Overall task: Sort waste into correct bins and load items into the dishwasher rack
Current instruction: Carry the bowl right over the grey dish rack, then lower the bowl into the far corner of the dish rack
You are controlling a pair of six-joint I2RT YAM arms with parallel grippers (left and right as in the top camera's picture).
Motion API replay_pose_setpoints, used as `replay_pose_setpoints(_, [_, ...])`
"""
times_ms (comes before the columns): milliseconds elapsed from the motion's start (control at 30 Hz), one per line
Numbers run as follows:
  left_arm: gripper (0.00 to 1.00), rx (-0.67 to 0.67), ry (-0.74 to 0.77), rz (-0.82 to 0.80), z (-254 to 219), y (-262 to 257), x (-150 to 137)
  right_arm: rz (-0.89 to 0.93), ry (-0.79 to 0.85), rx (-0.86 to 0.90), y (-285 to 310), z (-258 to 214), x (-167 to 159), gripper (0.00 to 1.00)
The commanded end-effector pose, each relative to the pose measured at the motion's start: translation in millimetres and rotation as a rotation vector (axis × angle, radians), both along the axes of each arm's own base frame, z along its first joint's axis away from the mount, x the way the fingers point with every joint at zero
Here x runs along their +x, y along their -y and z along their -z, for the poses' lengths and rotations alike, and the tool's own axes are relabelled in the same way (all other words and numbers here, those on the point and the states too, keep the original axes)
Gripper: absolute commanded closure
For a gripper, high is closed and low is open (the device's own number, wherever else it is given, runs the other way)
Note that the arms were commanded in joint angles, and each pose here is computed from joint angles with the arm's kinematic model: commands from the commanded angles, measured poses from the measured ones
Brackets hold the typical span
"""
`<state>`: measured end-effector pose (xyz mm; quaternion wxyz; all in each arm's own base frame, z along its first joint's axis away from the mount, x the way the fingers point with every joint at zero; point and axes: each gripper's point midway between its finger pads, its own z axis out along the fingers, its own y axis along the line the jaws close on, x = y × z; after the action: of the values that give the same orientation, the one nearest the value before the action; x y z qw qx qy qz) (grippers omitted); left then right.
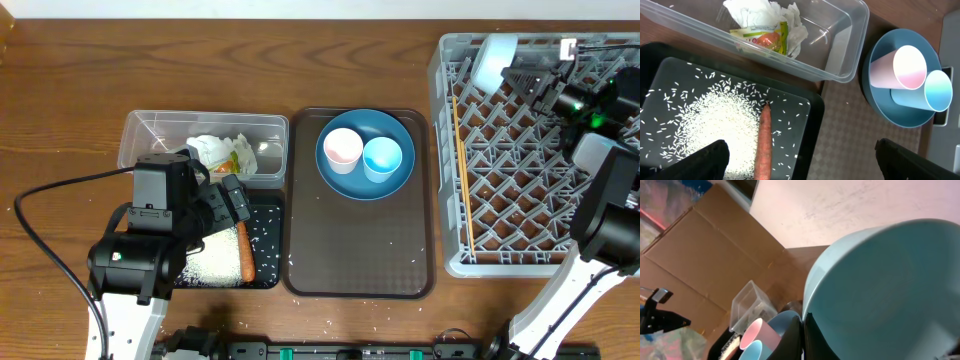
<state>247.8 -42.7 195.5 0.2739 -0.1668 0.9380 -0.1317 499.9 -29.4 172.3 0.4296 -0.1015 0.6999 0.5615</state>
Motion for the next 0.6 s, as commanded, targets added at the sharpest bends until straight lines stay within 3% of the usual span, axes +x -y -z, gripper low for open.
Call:
replay_pose_setpoints(0, [0.04, -0.001, 0.016, 0.004, -6, -1, 2, 0.041, -0.019, 0.009, 21, 3, -1, 0.99])
replay_pose_setpoints(567, [0.04, -0.001, 0.016, 0.004, -6, 0, 2, 0.120, -0.100, 0.063, 70, 3, -12, 0.95])
